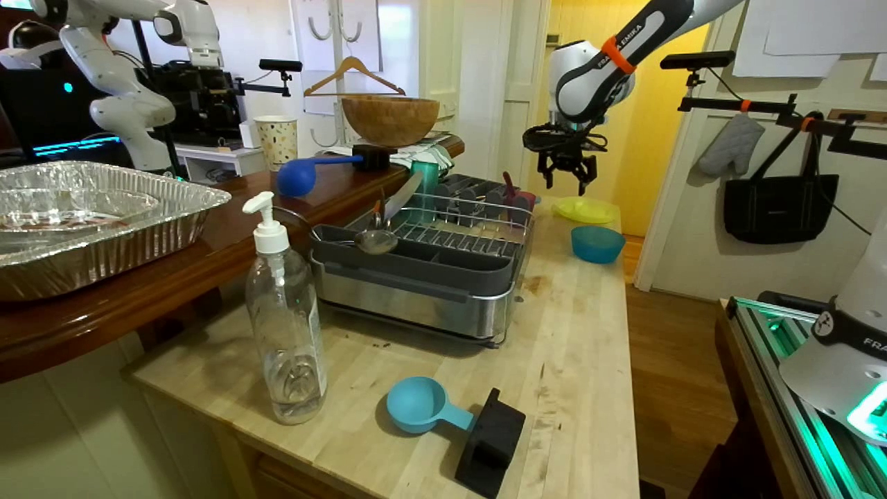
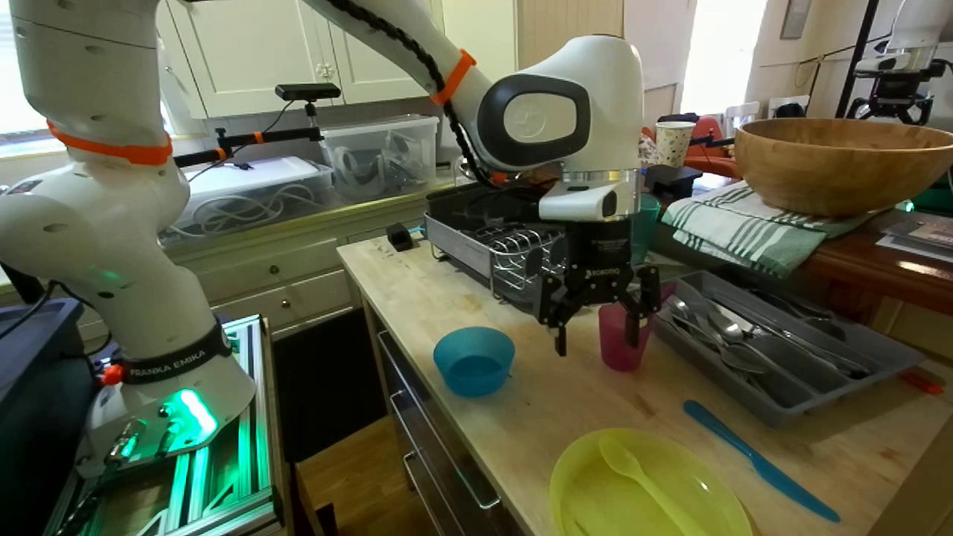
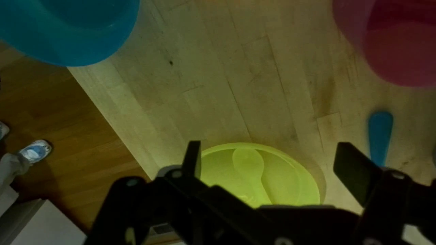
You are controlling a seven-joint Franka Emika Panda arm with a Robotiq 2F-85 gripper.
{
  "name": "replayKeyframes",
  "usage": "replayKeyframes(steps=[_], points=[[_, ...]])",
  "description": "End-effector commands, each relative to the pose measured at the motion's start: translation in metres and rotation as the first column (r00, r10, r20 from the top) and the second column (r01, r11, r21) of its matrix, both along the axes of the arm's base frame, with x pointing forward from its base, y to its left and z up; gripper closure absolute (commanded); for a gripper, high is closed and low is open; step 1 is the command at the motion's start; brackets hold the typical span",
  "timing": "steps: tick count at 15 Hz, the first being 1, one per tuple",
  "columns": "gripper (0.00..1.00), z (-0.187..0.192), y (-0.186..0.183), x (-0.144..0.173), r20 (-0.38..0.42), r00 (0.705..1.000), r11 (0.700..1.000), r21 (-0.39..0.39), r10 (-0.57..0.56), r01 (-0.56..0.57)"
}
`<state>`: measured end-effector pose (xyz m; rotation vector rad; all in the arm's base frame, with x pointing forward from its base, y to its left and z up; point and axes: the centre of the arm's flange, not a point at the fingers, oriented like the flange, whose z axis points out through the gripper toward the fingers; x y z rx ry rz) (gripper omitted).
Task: Turn the blue bowl upside down, then place the blue spoon inside
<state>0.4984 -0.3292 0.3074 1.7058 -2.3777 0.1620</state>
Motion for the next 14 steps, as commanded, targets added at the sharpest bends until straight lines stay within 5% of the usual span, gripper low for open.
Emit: replayKeyframes(steps=[1,10,14], points=[[0.00,0.004,-0.029,0.003,0.033,0.991,0.988,0.080,0.127,-0.129],[0.00,0.009,-0.088,-0.015,0.013,0.917,0.915,0.057,0.399,-0.399],[0.00,0.014,-0.084,-0.021,-0.009,0.921,0.920,0.053,0.389,-0.388]])
